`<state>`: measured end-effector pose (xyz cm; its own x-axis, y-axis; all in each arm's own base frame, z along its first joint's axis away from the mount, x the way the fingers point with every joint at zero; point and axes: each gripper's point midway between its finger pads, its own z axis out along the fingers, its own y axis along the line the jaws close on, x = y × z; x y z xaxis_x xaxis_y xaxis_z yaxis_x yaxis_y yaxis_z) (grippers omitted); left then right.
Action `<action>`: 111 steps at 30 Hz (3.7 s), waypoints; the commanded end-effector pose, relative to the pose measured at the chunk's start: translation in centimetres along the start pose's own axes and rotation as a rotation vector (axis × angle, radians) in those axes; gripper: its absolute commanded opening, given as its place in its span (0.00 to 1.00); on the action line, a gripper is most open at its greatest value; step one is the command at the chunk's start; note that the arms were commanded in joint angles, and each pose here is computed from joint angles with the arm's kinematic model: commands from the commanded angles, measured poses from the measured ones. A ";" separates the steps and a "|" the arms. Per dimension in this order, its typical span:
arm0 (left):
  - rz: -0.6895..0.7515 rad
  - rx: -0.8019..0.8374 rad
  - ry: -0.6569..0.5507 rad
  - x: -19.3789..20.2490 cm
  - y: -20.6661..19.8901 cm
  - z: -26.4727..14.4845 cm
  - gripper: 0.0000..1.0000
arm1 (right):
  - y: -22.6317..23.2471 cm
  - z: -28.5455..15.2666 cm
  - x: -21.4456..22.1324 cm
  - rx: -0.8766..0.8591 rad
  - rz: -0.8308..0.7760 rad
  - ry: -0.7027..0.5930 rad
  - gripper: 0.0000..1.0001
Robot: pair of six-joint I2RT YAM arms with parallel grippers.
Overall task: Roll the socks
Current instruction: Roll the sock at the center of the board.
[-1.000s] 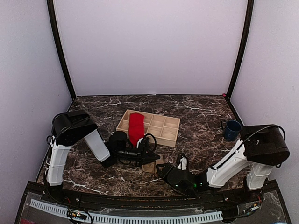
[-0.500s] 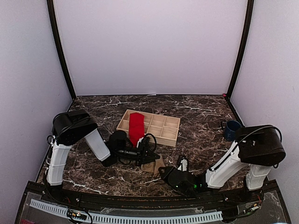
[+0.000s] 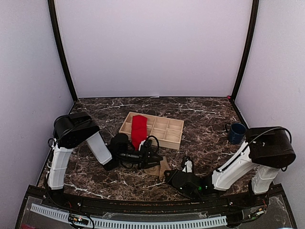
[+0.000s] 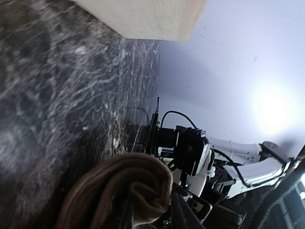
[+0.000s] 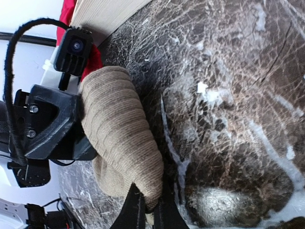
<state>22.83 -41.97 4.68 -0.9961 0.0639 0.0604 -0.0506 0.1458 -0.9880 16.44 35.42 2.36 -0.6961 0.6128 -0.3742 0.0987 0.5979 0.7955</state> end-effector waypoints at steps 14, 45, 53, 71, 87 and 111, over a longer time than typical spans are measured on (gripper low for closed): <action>0.027 -0.233 -0.136 0.3 1.0 -2.4 0.45 | 1.2 -0.9 -0.3 0.245 -0.363 0.138 0.00; 0.178 -0.289 -0.294 2.0 -3.0 -6.6 0.60 | 3.7 0.6 -2.6 0.510 -0.889 0.362 0.00; 0.176 -0.304 -0.293 2.1 -2.2 -6.7 0.61 | 3.5 0.8 -2.5 0.581 -1.034 0.318 0.00; -0.038 -0.379 -0.114 2.6 -2.0 -3.6 0.65 | 4.7 -0.2 -0.9 0.607 -1.214 0.113 0.00; -0.085 -0.418 -0.070 2.3 -1.9 -2.2 0.61 | 5.3 -0.2 0.8 0.557 -1.276 0.101 0.00; -0.117 -0.387 -0.154 -0.2 -3.7 -1.3 0.67 | 6.2 -0.4 2.9 0.429 -1.243 0.151 0.00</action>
<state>20.37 -38.90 4.79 -0.9790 -0.0573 0.1956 -0.1898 0.6057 -0.7727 17.07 35.76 4.54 -0.6141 -0.5352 -0.5801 -0.3462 0.8432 -0.4114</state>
